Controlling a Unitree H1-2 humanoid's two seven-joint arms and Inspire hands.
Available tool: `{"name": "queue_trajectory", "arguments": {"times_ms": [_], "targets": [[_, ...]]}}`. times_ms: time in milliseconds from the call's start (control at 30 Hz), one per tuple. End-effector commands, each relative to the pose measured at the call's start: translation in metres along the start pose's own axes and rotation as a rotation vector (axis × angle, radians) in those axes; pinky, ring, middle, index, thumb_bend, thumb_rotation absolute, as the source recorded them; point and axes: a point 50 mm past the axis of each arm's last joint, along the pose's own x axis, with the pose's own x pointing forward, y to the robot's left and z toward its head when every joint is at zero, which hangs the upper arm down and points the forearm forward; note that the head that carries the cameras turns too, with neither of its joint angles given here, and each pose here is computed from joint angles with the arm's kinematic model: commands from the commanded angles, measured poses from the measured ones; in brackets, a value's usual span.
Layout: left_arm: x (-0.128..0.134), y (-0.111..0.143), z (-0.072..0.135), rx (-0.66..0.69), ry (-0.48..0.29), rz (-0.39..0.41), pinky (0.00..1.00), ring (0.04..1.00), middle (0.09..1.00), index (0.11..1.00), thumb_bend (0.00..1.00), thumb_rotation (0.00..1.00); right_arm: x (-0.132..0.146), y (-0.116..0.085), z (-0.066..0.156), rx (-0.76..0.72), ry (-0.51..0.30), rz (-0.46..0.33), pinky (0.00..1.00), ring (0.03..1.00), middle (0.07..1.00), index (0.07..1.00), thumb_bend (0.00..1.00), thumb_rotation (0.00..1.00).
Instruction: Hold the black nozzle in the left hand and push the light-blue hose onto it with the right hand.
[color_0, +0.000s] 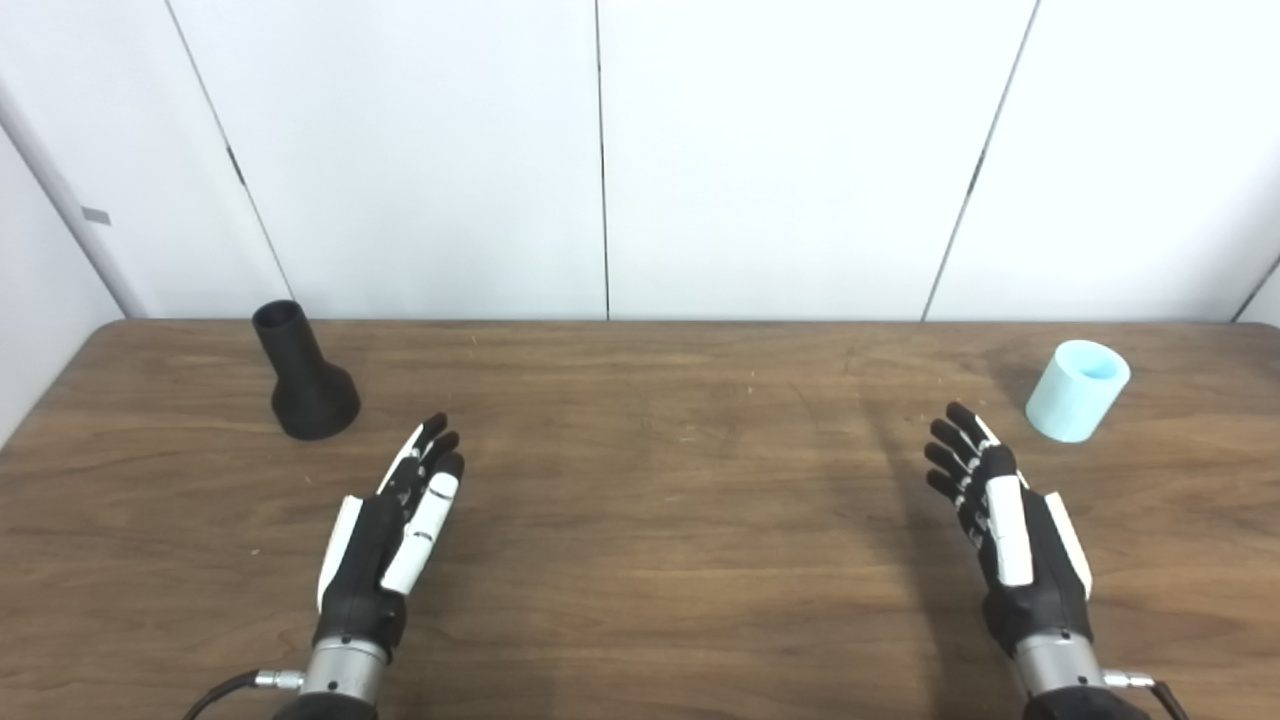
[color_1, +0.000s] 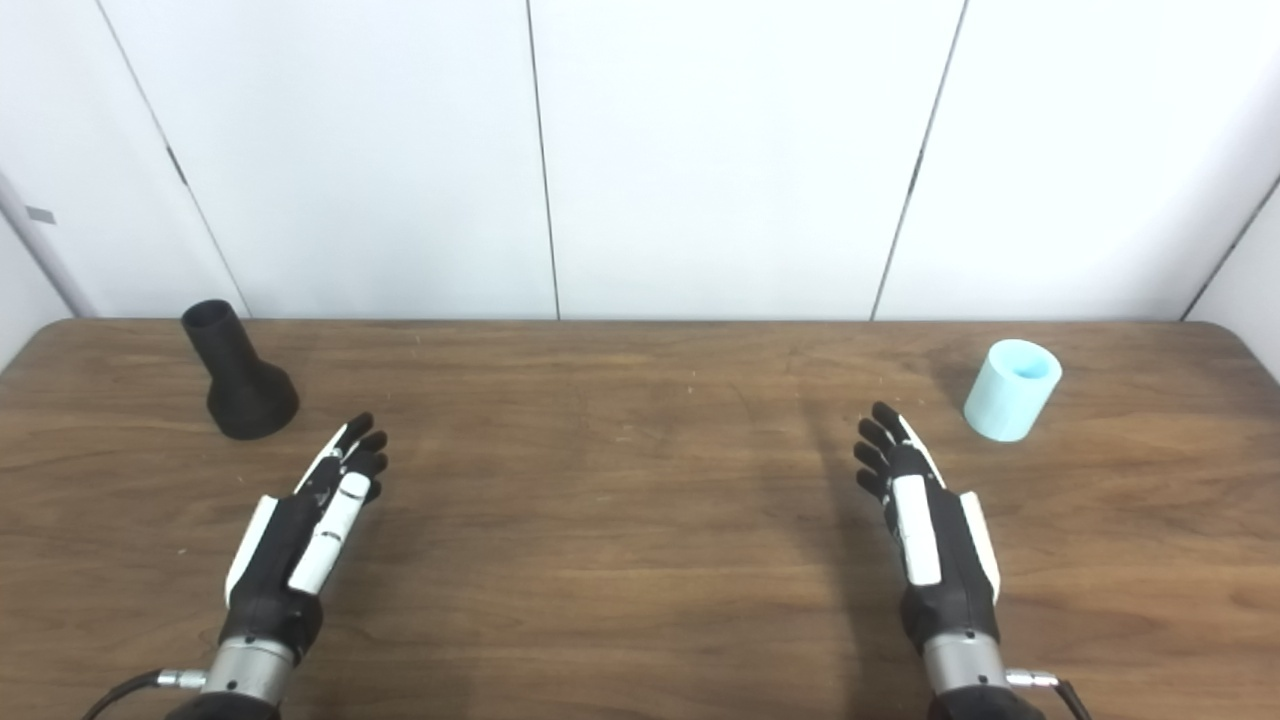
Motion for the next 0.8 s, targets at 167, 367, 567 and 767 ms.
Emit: {"name": "queue_trajectory", "arguments": {"times_ms": [167, 367, 567, 767], "targets": [[0.007, 0.001, 0.012, -0.001, -0.074, 0.004, 0.92, 0.926, 0.923, 0.897, 0.33, 0.82, 0.007, 0.001, 0.021, -0.01, -0.086, 0.014, 0.89, 0.906, 0.908, 0.929, 0.52, 1.0], [0.007, 0.001, 0.012, -0.002, -0.072, 0.003, 0.92, 0.926, 0.923, 0.897, 0.33, 0.82, 0.007, 0.001, 0.02, -0.012, -0.085, 0.015, 0.89, 0.903, 0.905, 0.929, 0.52, 1.0], [0.006, -0.001, 0.014, -0.002, -0.072, 0.002, 0.92, 0.926, 0.923, 0.897, 0.33, 0.82, 0.006, -0.002, 0.021, -0.015, -0.086, 0.016, 0.89, 0.902, 0.903, 0.929, 0.52, 1.0], [0.004, -0.007, 0.012, -0.004, -0.066, 0.001, 0.91, 0.922, 0.923, 0.897, 0.34, 0.82, 0.004, -0.01, 0.016, -0.014, -0.082, 0.019, 0.89, 0.903, 0.906, 0.933, 0.51, 1.0]]}}
